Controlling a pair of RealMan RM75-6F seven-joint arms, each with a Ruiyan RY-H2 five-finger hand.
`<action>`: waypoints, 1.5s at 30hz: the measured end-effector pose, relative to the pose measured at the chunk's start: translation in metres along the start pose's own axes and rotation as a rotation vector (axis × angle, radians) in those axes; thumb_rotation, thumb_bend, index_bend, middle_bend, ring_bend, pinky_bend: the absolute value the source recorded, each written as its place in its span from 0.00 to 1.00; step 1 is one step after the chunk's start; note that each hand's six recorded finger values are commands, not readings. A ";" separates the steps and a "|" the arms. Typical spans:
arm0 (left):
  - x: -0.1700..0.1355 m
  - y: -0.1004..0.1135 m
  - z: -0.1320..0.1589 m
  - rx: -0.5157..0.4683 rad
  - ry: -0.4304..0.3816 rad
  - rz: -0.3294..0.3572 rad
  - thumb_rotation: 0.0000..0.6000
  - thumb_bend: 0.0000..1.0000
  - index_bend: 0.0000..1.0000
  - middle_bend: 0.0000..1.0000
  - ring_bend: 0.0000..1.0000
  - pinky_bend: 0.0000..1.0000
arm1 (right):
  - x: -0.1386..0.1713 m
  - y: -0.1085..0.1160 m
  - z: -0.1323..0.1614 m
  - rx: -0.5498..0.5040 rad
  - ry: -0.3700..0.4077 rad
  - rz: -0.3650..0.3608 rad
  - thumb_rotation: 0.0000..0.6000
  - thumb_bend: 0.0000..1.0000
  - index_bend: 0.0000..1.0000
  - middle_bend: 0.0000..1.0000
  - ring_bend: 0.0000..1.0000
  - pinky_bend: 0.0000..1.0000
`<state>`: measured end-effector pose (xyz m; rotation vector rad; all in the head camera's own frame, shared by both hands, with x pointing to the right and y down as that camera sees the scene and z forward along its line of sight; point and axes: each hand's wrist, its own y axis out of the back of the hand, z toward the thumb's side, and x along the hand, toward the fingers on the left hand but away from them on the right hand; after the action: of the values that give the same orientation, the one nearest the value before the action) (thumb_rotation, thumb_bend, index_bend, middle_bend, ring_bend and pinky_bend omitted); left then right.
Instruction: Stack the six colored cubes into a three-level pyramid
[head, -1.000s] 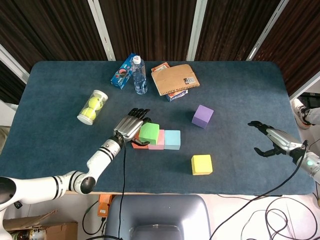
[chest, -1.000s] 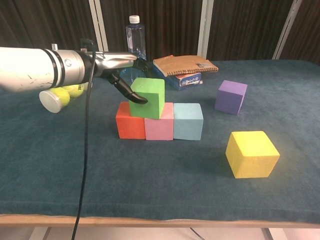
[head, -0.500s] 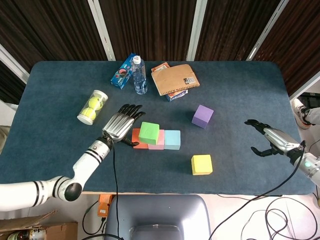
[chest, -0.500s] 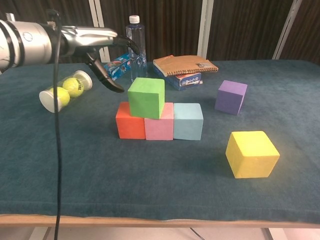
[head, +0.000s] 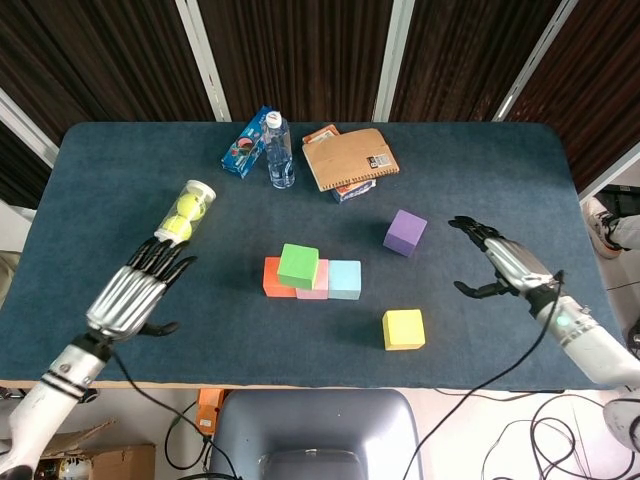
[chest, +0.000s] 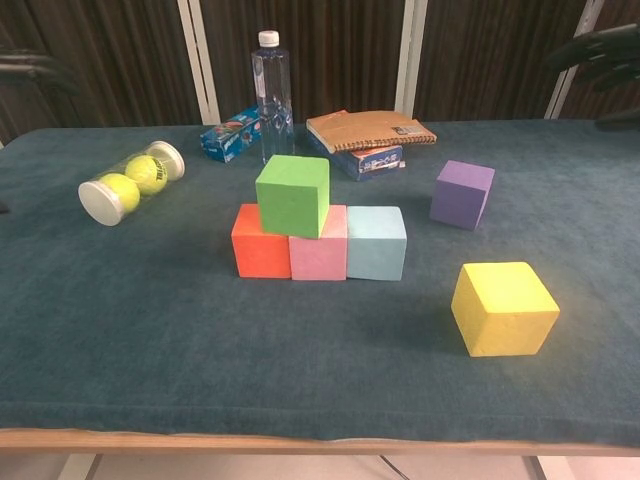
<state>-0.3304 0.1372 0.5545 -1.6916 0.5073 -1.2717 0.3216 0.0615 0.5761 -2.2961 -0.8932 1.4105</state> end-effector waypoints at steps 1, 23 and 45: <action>-0.011 -0.006 -0.008 -0.001 0.012 0.000 0.81 0.06 0.13 0.02 0.00 0.07 | -0.007 -0.002 0.010 0.007 0.007 0.002 1.00 0.24 0.00 0.00 0.00 0.00; -0.108 -0.065 -0.097 0.004 0.161 -0.001 0.83 0.06 0.11 0.02 0.00 0.07 | -0.132 -0.148 0.183 0.148 -0.045 0.108 1.00 0.22 0.00 0.00 0.00 0.00; -0.110 -0.073 -0.102 -0.022 0.170 -0.018 0.83 0.06 0.10 0.02 0.00 0.07 | -0.147 -0.141 0.177 0.101 -0.103 0.034 1.00 0.22 0.27 0.00 0.00 0.00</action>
<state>-0.4783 0.2133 0.5625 -1.6170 0.6088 -1.4358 0.0695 0.0628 0.6715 -2.1917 -0.7960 1.5642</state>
